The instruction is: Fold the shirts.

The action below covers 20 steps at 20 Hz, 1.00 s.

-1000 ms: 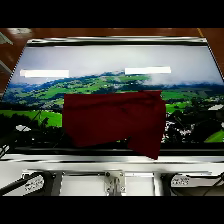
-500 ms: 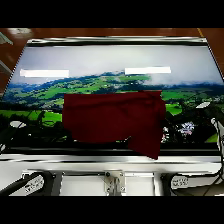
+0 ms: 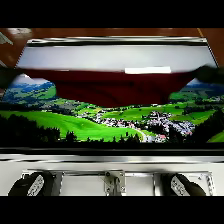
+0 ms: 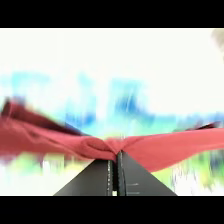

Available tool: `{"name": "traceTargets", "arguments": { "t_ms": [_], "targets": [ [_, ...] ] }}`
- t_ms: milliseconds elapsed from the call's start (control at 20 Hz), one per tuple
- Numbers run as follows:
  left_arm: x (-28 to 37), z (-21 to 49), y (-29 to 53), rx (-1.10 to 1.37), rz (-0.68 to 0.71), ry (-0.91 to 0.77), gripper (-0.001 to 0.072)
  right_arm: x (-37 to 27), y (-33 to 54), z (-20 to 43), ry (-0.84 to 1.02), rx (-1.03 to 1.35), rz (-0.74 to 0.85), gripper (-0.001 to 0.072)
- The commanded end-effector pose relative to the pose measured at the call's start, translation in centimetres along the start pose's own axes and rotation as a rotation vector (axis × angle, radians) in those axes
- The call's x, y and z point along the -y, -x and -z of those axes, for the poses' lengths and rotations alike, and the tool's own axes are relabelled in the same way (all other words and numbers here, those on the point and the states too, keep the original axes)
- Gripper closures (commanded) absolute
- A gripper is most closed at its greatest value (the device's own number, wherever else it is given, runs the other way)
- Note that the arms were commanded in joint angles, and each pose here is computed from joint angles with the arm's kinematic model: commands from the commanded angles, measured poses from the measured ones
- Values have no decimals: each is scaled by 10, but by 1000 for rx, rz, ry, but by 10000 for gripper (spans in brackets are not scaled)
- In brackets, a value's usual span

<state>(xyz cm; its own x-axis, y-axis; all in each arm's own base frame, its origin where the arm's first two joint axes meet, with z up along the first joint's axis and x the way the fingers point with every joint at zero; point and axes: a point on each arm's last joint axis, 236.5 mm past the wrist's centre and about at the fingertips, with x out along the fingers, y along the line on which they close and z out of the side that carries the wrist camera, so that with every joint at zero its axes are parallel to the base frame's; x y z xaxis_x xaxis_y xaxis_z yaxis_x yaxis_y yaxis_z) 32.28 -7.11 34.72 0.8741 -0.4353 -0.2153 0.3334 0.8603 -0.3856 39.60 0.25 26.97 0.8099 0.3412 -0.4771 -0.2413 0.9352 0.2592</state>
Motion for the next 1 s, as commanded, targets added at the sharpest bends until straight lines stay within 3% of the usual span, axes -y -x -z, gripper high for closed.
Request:
{"name": "traceTargets", "arguments": {
  "t_ms": [0, 150, 400, 650, 950],
  "targets": [
    [92, -107, 141, 390, -131, -263, 662, -82, 160, -114, 176, 515, 124, 650],
    [117, -115, 213, 472, -263, -319, 662, -117, 240, -104, 225, 598, 237, 651],
    [104, -60, 221, 239, -347, -286, 662, -126, 306, -73, 255, 592, 420, 651],
    [56, -7, 183, -56, -389, -235, 661, -89, 261, -10, 167, 218, 446, 651],
    [-54, 89, 86, -436, -415, -44, 662, -15, 148, 73, -27, -330, 349, 652]
  ]
}}
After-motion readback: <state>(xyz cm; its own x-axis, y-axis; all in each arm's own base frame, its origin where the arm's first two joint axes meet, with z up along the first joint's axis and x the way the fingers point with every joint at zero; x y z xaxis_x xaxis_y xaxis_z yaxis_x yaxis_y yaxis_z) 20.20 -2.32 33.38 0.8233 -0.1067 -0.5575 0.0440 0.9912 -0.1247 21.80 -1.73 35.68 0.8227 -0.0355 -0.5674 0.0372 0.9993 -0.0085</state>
